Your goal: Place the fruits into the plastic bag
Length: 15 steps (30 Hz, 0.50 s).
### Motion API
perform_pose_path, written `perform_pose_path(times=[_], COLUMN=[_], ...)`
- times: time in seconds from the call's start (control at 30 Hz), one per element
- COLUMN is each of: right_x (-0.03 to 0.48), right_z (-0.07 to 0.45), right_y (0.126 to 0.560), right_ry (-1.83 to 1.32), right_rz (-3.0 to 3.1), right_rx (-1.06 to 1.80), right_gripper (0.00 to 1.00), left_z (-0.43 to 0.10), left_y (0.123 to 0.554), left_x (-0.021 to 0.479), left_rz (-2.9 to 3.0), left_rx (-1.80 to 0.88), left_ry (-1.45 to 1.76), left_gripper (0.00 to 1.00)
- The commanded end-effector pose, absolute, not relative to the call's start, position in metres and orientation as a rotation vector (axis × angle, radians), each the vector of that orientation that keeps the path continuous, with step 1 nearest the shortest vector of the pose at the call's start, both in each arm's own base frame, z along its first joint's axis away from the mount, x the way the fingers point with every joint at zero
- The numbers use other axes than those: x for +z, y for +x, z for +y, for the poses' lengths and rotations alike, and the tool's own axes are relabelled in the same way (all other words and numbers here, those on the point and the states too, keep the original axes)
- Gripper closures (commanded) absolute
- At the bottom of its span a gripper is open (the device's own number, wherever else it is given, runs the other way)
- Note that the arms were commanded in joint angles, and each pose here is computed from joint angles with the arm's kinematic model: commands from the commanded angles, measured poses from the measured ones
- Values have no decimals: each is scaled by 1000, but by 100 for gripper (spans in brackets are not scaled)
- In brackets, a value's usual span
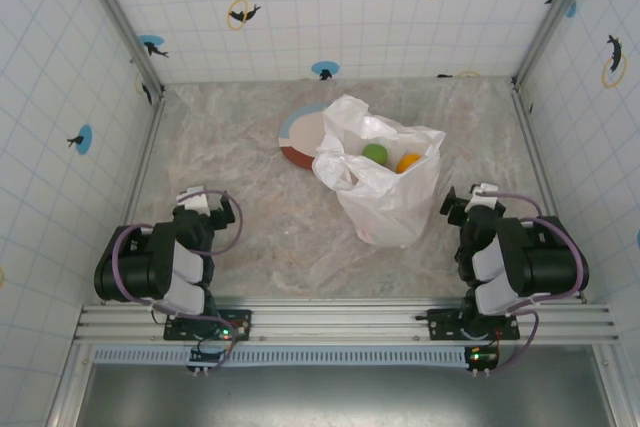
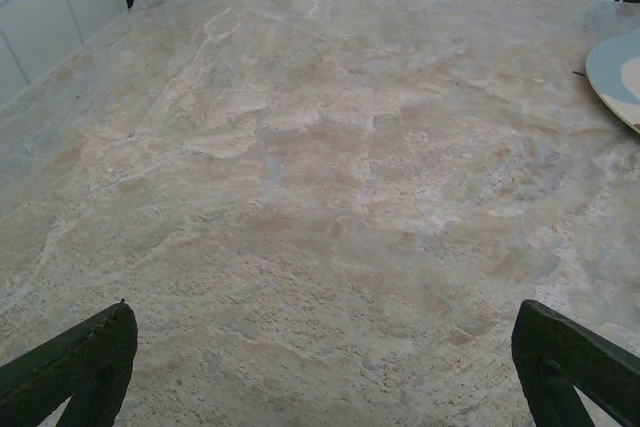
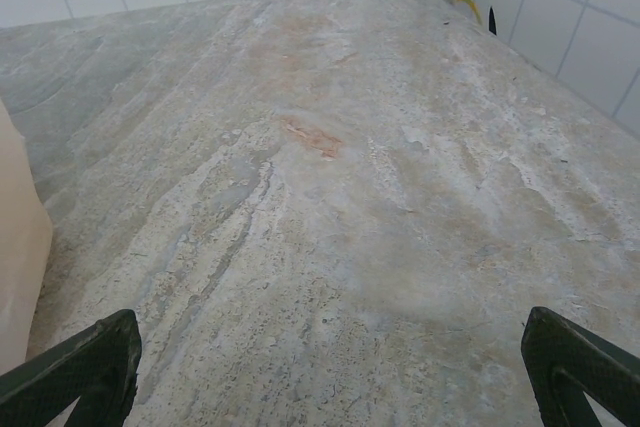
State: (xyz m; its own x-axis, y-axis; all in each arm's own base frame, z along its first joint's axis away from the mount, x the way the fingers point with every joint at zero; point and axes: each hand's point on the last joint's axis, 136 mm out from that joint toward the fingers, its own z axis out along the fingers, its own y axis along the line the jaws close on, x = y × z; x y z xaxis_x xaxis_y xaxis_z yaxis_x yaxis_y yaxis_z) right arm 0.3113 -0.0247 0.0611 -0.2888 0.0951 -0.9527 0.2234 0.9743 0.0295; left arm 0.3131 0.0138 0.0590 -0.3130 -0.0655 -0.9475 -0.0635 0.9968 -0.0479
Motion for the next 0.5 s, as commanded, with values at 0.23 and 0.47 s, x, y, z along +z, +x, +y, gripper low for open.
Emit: perform_pose_path(times=[0.23,0.47], right_x=[57,57], right_z=[-26,-27], right_y=[302,302], right_ry=[226,226], right_rz=[1873,1874], right_rx=[-155,-156], right_gripper=[0,0], left_z=[12,12], left_y=[312,312], left_x=[58,58], left_rz=[1894,1892], left_rx=[-23,-23], left_ry=[-94,-95], left_gripper=[2,2])
